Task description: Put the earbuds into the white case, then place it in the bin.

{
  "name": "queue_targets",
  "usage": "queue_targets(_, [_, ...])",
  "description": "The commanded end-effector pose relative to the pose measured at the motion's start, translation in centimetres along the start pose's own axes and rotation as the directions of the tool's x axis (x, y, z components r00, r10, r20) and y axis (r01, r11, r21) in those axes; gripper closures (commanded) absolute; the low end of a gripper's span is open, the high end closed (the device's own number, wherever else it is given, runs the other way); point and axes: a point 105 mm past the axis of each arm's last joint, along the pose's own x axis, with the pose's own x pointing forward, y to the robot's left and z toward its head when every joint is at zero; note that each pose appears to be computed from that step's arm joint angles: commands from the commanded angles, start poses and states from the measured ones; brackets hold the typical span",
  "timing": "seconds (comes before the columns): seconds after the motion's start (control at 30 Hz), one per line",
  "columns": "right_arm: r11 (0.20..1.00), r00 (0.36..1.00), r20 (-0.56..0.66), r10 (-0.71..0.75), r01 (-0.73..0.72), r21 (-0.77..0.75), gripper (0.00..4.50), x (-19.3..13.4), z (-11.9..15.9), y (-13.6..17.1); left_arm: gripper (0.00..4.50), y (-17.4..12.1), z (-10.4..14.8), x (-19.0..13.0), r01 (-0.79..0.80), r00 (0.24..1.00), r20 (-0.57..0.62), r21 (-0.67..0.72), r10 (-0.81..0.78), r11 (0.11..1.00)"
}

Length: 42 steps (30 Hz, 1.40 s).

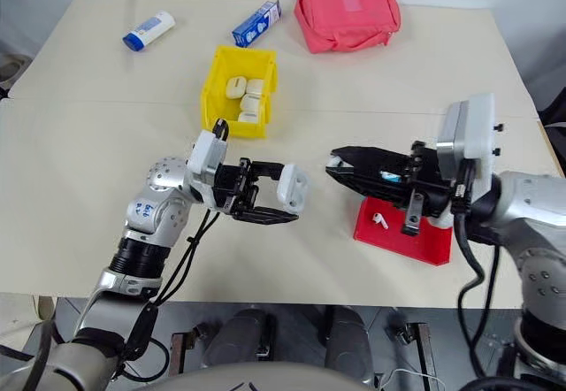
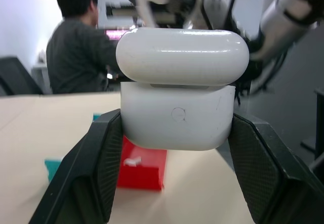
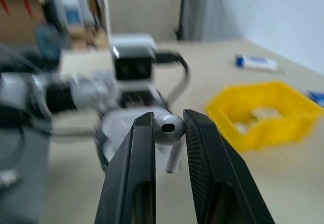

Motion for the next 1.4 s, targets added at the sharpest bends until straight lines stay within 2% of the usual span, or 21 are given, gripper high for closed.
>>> queue_targets(0.03, [1.0,0.998,0.059,0.017,-0.016,-0.014,4.05,0.8,0.5,0.4,1.75,0.1,1.2,0.2,0.026,0.998,0.052,0.034,-0.028,0.999])
queue_targets(0.67, [0.999,0.992,0.123,0.025,-0.031,0.044,4.05,2.8,-3.1,-0.1,1.75,-0.2,2.1,0.7,0.062,0.991,0.114,0.065,-0.07,0.996])
queue_targets(1.0, [0.997,0.999,0.045,0.025,-0.028,0.074,4.05,1.8,-6.4,0.5,1.75,0.3,2.6,0.6,0.029,0.988,0.151,0.085,-0.041,0.996])
queue_targets(1.4, [0.997,0.998,-0.039,0.057,-0.055,0.057,4.05,1.1,-6.7,0.2,1.75,0.9,2.8,0.3,0.003,0.987,0.16,0.105,-0.02,0.994])
